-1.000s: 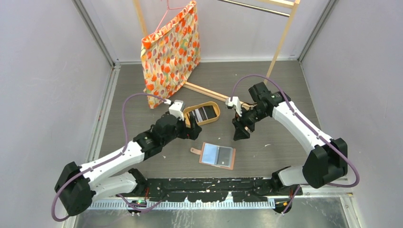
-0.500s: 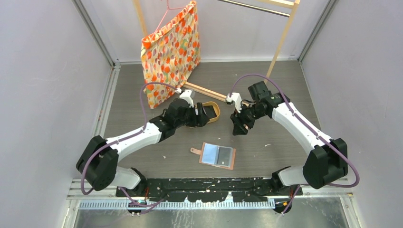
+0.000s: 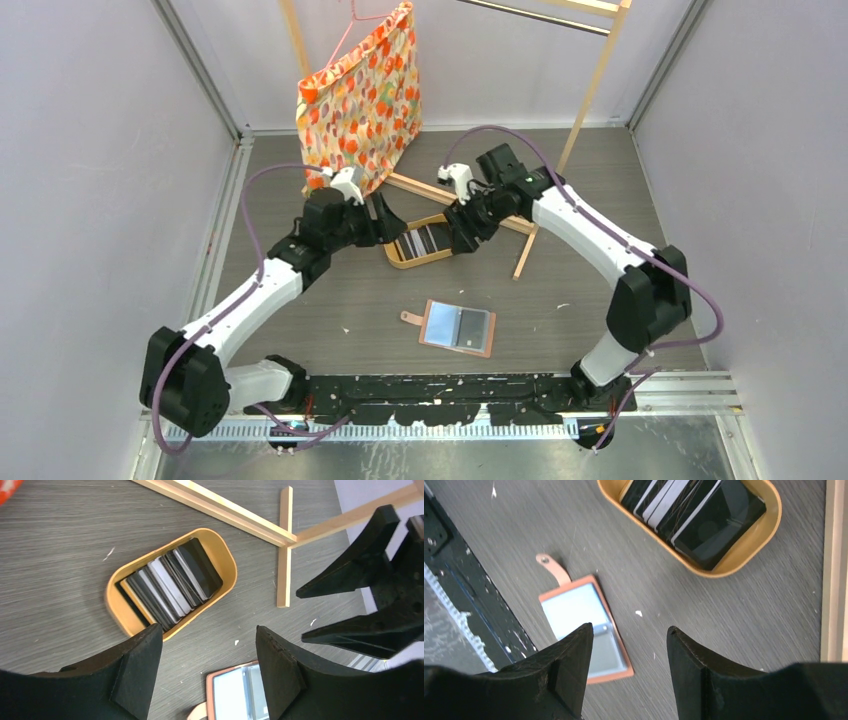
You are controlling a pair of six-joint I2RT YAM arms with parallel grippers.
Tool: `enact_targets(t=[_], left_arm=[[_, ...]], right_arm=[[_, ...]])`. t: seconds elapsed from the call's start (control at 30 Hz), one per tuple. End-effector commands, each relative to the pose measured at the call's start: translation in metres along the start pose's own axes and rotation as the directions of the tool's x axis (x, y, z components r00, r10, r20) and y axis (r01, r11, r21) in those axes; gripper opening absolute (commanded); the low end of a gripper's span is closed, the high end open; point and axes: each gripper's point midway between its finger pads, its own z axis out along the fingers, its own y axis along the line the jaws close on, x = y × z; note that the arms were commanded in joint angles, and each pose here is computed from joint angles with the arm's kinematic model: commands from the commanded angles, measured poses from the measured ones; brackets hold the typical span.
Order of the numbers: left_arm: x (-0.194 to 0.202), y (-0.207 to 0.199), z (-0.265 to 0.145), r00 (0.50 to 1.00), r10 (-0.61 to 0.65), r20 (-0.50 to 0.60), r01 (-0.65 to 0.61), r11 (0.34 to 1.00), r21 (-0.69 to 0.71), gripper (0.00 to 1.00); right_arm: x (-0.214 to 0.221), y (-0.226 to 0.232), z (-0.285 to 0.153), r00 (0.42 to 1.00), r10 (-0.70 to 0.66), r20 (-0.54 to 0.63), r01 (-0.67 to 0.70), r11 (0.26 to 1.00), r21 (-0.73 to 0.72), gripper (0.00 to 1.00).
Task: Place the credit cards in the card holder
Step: Pick up the credit card from the storage box.
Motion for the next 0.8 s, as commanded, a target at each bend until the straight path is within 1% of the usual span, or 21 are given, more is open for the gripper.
enact_targets(t=[0.0,0.1,0.17,0.23,0.27,0.3,0.33,0.37,0.47,0.5,0.63,0.77], left_arm=[[-0.015,-0.012,-0.025,0.999,0.026,-0.041,-0.023,0.998,0.067,0.7],[-0.019,-0.016,-0.037,0.997,0.054,-0.056,-0.049,0.996,0.08,0.71],[-0.018,-0.02,-0.044,0.997,0.056,-0.056,-0.05,0.994,0.095,0.71],[-0.014,-0.024,-0.048,0.998,0.036,-0.052,-0.03,0.992,0.119,0.71],[-0.015,-0.026,-0.051,0.999,0.025,-0.037,-0.02,0.991,0.129,0.71],[-0.014,-0.026,-0.053,1.0,0.01,-0.024,-0.007,0.991,0.136,0.72],[-0.014,-0.026,-0.054,1.0,-0.002,-0.008,0.003,0.99,0.141,0.72],[-0.013,-0.025,-0.055,1.0,-0.015,0.004,0.014,0.99,0.14,0.72],[-0.012,-0.022,-0.056,0.998,-0.048,0.03,0.043,0.991,0.13,0.73],[-0.011,-0.021,-0.056,0.998,-0.056,0.035,0.051,0.99,0.13,0.74],[-0.005,-0.018,-0.055,0.998,-0.057,0.013,0.055,0.991,0.124,0.73],[-0.001,-0.013,-0.054,0.999,-0.042,0.005,0.041,0.993,0.111,0.74]], right_arm=[[-0.042,-0.009,0.0,0.993,0.088,0.08,-0.094,0.993,0.069,0.61],[-0.055,-0.016,-0.002,0.996,0.03,0.084,-0.04,0.992,0.116,0.61],[-0.068,-0.026,-0.011,0.994,-0.046,0.102,0.026,0.981,0.193,0.61],[-0.082,-0.032,-0.024,0.985,-0.12,0.123,0.087,0.966,0.244,0.64],[-0.086,-0.033,-0.03,0.981,-0.15,0.123,0.115,0.96,0.254,0.67],[-0.091,-0.03,-0.035,0.975,-0.184,0.123,0.148,0.956,0.252,0.74],[-0.091,-0.026,-0.038,0.972,-0.207,0.113,0.177,0.957,0.23,0.95],[-0.089,-0.021,-0.039,0.974,-0.206,0.096,0.184,0.963,0.195,0.99],[-0.082,-0.007,-0.034,0.991,-0.114,0.076,0.114,0.993,0.007,1.0],[-0.076,-0.005,-0.027,0.997,-0.068,0.041,0.069,0.997,-0.039,1.0],[-0.073,-0.002,0.002,0.998,-0.009,0.064,0.012,0.999,-0.053,0.99],[-0.066,-0.002,0.041,0.993,0.12,0.0,-0.12,0.993,-0.017,0.84]])
